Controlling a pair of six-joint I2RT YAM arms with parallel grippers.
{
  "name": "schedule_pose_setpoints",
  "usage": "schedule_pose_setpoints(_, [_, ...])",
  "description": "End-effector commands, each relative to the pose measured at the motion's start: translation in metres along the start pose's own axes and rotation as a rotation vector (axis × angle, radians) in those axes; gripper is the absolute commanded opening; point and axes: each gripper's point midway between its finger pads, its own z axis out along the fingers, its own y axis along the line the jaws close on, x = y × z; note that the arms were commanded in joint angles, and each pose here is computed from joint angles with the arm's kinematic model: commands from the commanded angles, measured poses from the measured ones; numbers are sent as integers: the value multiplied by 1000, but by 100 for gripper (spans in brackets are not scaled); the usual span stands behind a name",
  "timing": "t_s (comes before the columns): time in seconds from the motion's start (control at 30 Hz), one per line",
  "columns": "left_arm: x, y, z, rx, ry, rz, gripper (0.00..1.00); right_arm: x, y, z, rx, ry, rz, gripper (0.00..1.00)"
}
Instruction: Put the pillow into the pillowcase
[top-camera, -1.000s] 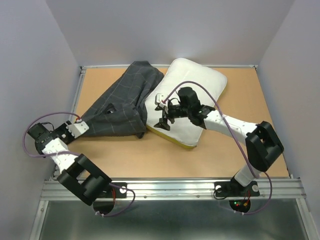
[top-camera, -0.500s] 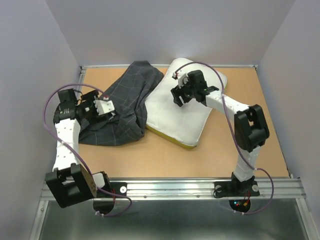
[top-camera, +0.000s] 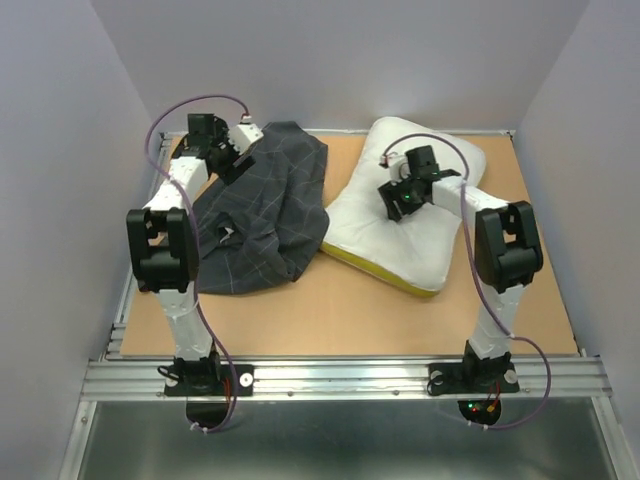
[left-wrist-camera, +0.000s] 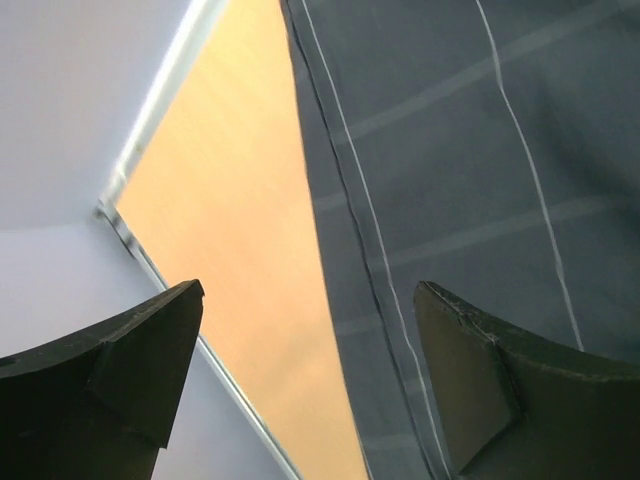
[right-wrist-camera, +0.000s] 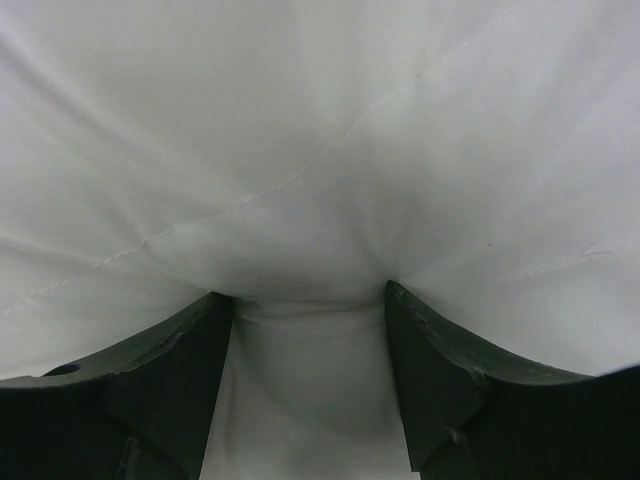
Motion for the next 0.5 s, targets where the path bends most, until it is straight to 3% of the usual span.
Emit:
schedule_pose_setpoints(0.0, [-42,2,28,-44,-21,49,99,156,-51,-45,77,485,78,67])
schedule_pose_setpoints(0.27, [-76,-53,95,90,-29,170,97,130,-34,-86,-24,403,92,71])
schedule_pose_setpoints(0.37, [-61,-66,126,71,40,155,84,87,-26,-101,-79,261,124,72])
schedule_pose_setpoints(0.47, [-46,-51,137,-1,110,124,77,45,-6,-111,-168,151,158,70])
